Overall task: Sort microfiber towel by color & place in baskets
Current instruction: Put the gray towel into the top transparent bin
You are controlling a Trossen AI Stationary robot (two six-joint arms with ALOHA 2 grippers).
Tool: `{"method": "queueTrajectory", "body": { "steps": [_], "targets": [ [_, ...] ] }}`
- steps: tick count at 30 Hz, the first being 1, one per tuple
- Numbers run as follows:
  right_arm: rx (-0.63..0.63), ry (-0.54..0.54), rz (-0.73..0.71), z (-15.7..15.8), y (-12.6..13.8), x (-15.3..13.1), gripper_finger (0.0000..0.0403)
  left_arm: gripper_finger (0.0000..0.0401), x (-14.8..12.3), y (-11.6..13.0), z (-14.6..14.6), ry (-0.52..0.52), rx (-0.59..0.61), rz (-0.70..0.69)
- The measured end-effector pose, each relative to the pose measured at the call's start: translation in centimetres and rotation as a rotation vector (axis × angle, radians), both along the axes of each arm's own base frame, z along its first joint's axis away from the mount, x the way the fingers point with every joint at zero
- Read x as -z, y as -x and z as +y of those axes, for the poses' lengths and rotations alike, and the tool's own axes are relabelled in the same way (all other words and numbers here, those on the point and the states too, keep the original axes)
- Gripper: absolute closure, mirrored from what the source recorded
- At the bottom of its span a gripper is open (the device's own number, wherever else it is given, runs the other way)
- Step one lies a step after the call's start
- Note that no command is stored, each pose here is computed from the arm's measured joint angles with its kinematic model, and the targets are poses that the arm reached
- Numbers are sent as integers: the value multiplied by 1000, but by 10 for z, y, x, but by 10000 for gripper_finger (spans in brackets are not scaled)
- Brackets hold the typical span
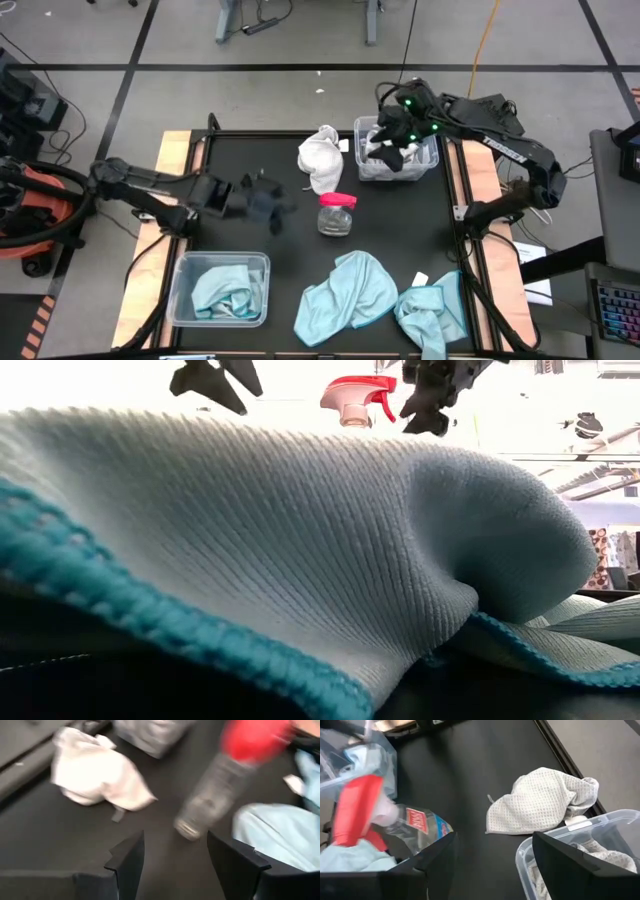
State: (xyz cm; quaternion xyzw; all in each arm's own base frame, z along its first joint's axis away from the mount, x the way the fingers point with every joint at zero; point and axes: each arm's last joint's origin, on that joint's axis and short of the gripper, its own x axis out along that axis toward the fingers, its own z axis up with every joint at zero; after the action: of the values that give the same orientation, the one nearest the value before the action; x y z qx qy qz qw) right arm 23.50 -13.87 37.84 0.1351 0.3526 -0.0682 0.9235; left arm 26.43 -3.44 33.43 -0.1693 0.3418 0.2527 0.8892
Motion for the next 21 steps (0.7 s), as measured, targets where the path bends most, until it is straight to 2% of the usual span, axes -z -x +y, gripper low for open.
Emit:
{"method": "queueTrajectory", "body": {
  "steps": [3,6,12,18,21],
  "targets": [
    [2,2,-15,6,9,-8,156,180,0,-4,29,-22,-52,14],
    [-1,6,-20,11,17,-12,156,180,3,-6,56,-35,-52,58],
    [-18,36,-40,18,26,-20,156,180,16,-15,111,-30,58,131],
    [-15,28,-49,22,28,-22,156,180,50,-29,163,55,168,176],
    [-10,10,-37,23,28,-21,156,175,66,-35,181,49,207,193]
  ]
}}
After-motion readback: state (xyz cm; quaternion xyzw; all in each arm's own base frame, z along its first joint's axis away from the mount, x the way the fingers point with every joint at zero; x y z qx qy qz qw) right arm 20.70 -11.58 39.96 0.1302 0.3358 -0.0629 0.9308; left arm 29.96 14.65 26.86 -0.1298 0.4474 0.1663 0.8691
